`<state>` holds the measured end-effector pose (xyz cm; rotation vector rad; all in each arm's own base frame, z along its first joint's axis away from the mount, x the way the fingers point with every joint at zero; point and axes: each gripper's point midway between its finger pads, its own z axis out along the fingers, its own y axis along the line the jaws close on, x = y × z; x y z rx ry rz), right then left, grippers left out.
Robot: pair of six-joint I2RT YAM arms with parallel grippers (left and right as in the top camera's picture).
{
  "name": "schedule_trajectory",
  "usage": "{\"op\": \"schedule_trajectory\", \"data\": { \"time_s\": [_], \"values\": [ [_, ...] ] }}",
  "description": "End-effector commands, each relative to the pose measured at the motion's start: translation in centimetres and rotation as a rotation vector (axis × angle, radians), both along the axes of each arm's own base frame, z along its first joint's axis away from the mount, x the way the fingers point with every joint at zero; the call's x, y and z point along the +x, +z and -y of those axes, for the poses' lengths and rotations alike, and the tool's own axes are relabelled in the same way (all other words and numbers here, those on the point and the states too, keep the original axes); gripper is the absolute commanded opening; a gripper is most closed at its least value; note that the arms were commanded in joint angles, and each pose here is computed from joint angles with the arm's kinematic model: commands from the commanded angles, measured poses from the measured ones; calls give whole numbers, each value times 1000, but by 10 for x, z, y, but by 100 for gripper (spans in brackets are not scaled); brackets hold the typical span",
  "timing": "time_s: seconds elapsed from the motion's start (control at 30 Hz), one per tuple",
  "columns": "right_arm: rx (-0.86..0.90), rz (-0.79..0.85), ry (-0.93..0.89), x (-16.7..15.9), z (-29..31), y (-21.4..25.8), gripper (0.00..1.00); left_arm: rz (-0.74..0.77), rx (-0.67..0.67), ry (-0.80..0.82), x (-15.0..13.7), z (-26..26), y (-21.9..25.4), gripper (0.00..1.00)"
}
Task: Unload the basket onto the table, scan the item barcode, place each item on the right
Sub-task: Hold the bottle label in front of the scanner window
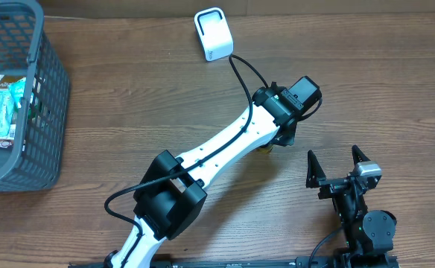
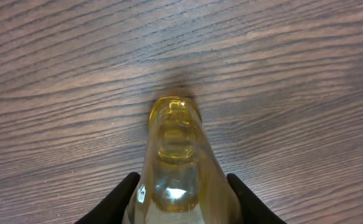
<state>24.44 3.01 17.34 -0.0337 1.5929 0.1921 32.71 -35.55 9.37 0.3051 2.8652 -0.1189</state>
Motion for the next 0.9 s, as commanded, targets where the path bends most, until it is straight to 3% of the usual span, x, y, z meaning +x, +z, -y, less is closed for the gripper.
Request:
{"op": "schedule_trajectory", "data": {
  "time_s": [0.0, 0.1, 0.33, 0.67, 0.77, 0.87],
  "values": [
    [7, 0, 2, 0, -1, -2, 100, 1, 29, -22, -3, -1, -7, 57],
    [7, 0, 2, 0, -1, -2, 100, 0, 29, -22, -3, -1, -7, 72],
    [7, 0, 2, 0, -1, -2, 100, 10, 14, -16, 1, -1, -2, 87],
    [7, 0, 2, 0, -1, -2, 100, 86, -80, -85, 28, 7, 55, 86],
    [7, 0, 2, 0, -1, -2, 100, 80, -100, -115, 28, 9, 63, 82],
    [7, 0, 2, 0, -1, -2, 100, 45, -72, -133, 21, 4, 57, 84]
  ]
}}
